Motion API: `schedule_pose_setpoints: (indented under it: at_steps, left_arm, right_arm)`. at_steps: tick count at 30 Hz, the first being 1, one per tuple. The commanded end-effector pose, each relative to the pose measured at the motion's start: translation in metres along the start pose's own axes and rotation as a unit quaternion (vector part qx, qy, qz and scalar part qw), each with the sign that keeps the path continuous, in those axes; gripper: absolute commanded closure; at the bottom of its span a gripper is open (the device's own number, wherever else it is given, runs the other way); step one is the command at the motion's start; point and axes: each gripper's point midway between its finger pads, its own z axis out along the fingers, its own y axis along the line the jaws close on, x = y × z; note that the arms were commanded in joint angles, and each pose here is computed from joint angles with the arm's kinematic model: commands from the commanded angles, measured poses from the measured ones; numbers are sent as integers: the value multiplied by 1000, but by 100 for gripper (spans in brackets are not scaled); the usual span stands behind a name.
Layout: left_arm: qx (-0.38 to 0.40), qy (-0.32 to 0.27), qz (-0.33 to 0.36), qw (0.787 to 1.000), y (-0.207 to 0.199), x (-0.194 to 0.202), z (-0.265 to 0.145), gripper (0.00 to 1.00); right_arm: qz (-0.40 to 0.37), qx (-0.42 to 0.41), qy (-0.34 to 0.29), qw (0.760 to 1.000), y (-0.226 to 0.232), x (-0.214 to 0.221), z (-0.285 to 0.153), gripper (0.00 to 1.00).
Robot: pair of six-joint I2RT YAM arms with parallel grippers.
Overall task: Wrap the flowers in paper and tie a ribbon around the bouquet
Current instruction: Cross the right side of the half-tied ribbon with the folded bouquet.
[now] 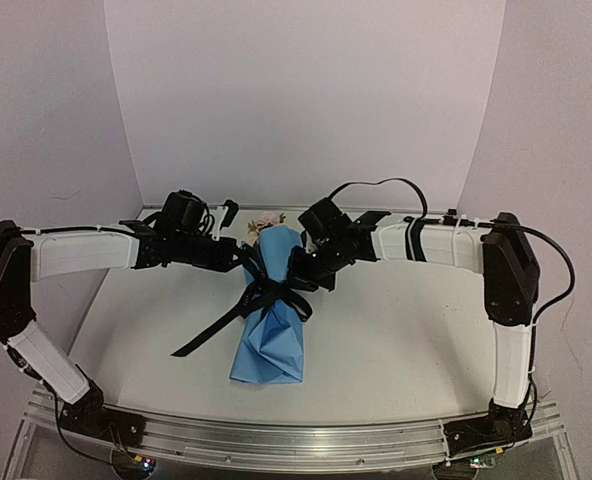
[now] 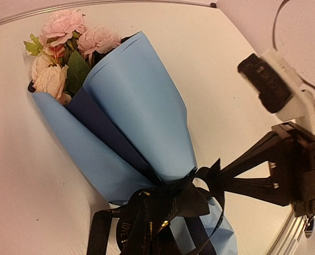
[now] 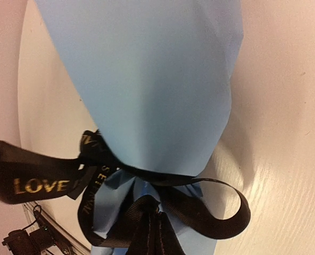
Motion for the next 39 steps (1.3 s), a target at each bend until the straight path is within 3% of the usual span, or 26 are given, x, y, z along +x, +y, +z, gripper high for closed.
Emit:
schedule_pose_setpoints:
  at_steps: [1, 12, 21, 39]
  left_arm:
    - [-10, -27, 0, 1000, 1, -15, -16, 100]
    - [-18, -27, -8, 999, 6, -23, -20, 100]
    - [-18, -39, -3, 999, 6, -33, -26, 100]
    - [-53, -45, -29, 997, 31, -35, -38, 100]
  right_arm:
    - [-17, -30, -54, 998, 24, -20, -49, 100]
    - [-21, 30, -86, 996, -14, -8, -97, 100]
    - [-28, 121, -42, 991, -79, 45, -107, 100]
    - [-102, 224, 74, 966, -131, 132, -80, 100]
